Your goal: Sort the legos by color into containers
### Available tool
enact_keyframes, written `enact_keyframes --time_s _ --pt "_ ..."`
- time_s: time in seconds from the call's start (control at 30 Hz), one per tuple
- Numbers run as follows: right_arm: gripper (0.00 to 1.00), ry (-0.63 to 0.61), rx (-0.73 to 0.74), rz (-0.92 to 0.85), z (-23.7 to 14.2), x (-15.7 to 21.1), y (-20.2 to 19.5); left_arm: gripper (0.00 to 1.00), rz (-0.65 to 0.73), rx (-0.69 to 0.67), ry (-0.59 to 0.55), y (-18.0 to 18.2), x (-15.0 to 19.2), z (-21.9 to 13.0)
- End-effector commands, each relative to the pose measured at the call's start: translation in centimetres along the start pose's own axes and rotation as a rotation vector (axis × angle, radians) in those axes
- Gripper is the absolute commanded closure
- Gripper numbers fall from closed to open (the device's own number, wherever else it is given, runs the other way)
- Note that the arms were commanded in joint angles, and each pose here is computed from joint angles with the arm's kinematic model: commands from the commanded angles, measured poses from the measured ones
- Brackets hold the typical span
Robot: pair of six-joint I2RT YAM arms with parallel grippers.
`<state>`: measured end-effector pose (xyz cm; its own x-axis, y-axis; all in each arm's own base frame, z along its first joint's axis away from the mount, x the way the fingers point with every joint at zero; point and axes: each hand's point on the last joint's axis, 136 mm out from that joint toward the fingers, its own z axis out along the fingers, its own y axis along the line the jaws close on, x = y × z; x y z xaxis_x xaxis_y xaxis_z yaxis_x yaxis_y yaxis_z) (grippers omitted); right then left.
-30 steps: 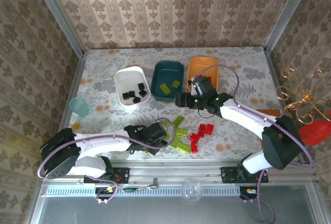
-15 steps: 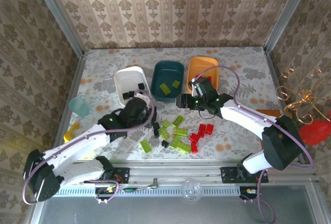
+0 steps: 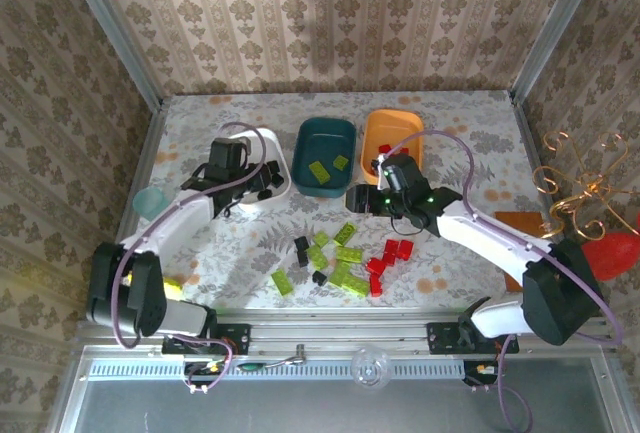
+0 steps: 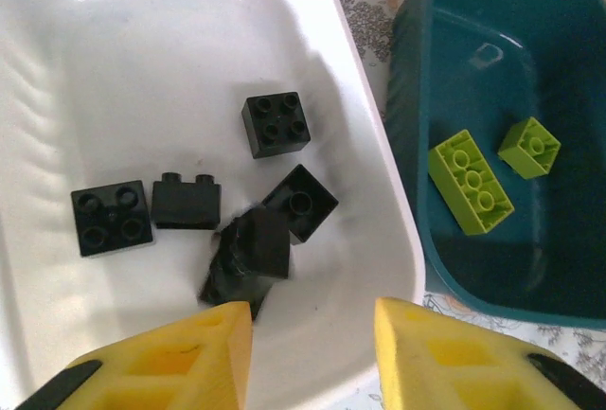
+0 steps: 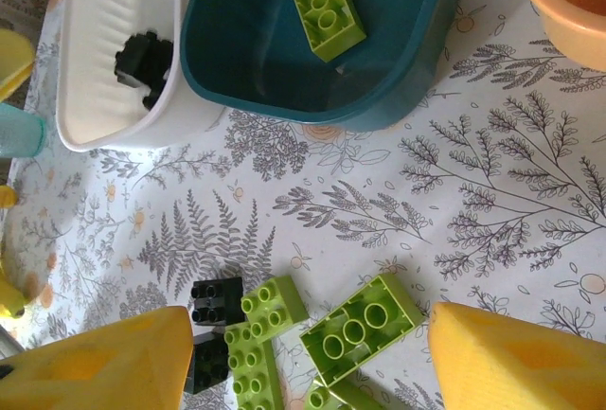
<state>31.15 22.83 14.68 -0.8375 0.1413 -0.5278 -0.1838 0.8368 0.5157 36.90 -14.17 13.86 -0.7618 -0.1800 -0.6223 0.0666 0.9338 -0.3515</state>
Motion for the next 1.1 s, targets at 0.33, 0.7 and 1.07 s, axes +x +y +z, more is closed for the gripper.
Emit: enact_keyframes --time_s 0.33,0.7,1.07 --pt "0.30 0.110 -0.054 -0.165 0.2 3.6 3.0 0.28 -0.009 0.141 -0.119 -3.3 -0.9 -4.7" --pt "0.32 0.302 -0.033 -0.423 4.8 11.0 8.7 0.12 -0.050 0.201 -0.188 -2.6 7.1 -11.1" --pt "0.41 0.474 0.164 -0.770 4.8 18.8 5.9 0.00 -0.113 0.136 -0.156 1.7 12.2 -13.1"
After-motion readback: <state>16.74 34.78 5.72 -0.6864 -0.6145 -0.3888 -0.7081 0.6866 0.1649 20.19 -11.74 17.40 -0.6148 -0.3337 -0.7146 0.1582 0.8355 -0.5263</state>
